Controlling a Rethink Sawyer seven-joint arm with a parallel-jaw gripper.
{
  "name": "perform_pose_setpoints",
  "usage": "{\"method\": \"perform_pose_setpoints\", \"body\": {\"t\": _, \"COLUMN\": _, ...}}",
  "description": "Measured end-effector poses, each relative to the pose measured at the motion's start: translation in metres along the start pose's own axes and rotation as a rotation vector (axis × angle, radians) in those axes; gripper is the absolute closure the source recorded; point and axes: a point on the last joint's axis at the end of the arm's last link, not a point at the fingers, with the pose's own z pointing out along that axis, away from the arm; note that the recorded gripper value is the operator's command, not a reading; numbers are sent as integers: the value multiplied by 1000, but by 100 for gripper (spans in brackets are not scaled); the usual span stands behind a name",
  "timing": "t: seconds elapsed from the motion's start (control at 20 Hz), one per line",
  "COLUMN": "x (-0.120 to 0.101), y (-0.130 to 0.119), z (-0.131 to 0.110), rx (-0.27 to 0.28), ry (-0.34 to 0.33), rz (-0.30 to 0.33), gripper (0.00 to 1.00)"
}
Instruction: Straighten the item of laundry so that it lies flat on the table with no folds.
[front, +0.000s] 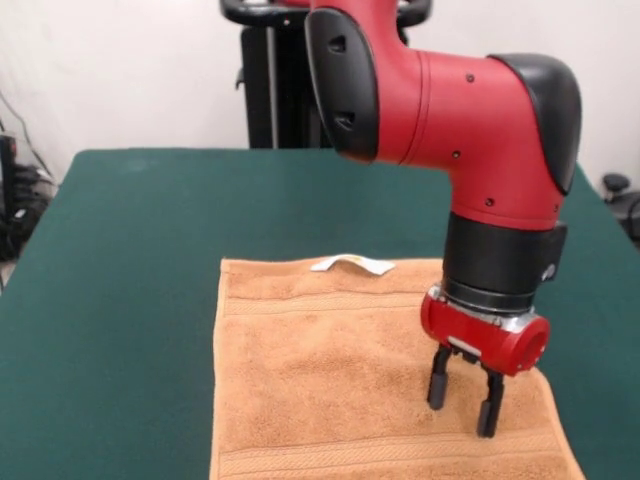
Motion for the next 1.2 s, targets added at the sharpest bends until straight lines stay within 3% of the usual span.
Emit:
{"method": "perform_pose_setpoints", "body": {"t": 0.1, "x": -3, "y": 0, "z": 0, "rx": 29, "ry": 23, "rz": 9, "gripper": 0}}
{"method": "perform_pose_setpoints", "body": {"t": 0.15, "x": -9, "y": 1, "z": -2, "rx": 84, "ry": 63, "rz": 22, "gripper": 0}}
{"method": "perform_pose_setpoints", "body": {"t": 0.2, "x": -10, "y": 1, "z": -2, "rx": 92, "ry": 69, "rz": 24, "gripper": 0}}
{"method": "perform_pose_setpoints", "body": {"t": 0.25, "x": -15, "y": 2, "z": -5, "rx": 168, "ry": 129, "rz": 41, "gripper": 0}}
{"method": "perform_pose_setpoints", "body": {"t": 0.35, "x": -18, "y": 1, "z": -8, "rx": 221, "ry": 168, "rz": 47, "gripper": 0}}
{"method": "perform_pose_setpoints", "body": {"t": 0.4, "x": -21, "y": 2, "z": -14, "rx": 295, "ry": 220, "rz": 53, "gripper": 0}}
{"method": "perform_pose_setpoints", "body": {"t": 0.6, "x": -23, "y": 11, "z": -32, "rx": 407, "ry": 307, "rz": 54, "gripper": 0}}
{"method": "perform_pose_setpoints", "body": {"t": 0.85, "x": -27, "y": 39, "z": -57, "rx": 448, "ry": 366, "rz": 48, "gripper": 0}}
{"method": "perform_pose_setpoints", "body": {"t": 1.2, "x": -28, "y": 74, "z": -87, "rx": 416, "ry": 370, "rz": 32, "gripper": 0}}
